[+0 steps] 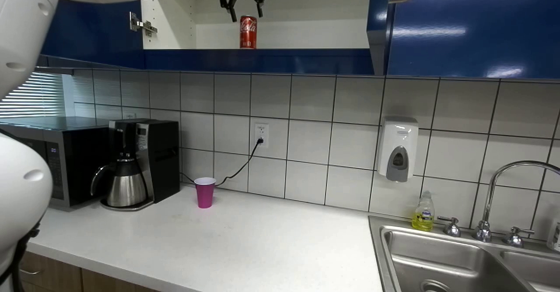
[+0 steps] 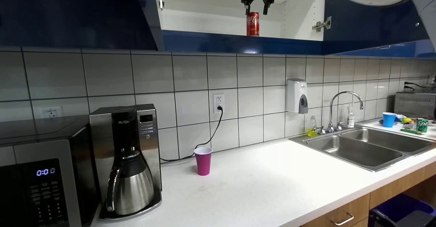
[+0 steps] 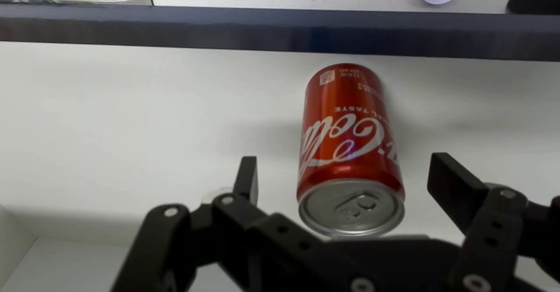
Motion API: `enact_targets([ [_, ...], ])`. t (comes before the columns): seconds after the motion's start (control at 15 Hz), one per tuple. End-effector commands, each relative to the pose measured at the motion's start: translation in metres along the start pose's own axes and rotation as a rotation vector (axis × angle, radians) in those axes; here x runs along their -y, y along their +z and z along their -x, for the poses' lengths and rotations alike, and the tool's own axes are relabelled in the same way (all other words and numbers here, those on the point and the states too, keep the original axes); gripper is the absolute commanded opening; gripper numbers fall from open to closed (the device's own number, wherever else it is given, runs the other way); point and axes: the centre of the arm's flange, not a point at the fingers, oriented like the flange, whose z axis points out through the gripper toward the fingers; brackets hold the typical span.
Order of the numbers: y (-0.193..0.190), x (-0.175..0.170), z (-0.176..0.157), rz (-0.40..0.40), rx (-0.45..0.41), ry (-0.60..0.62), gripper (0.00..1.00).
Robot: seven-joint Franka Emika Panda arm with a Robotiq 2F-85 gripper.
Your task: Put the cola can inside the open cabinet
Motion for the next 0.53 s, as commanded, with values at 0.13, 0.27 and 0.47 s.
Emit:
enact_targets([
  [0.13, -0.013, -0.012, 0.042, -0.028, 0.022, -0.041, 1.0],
  [0.27, -0.021, -0.013, 0.051, -0.027, 0.019, -0.056, 1.0],
  [0.47, -0.03, -0.011, 0.067, -0.043, 0.029, -0.094, 1.0],
])
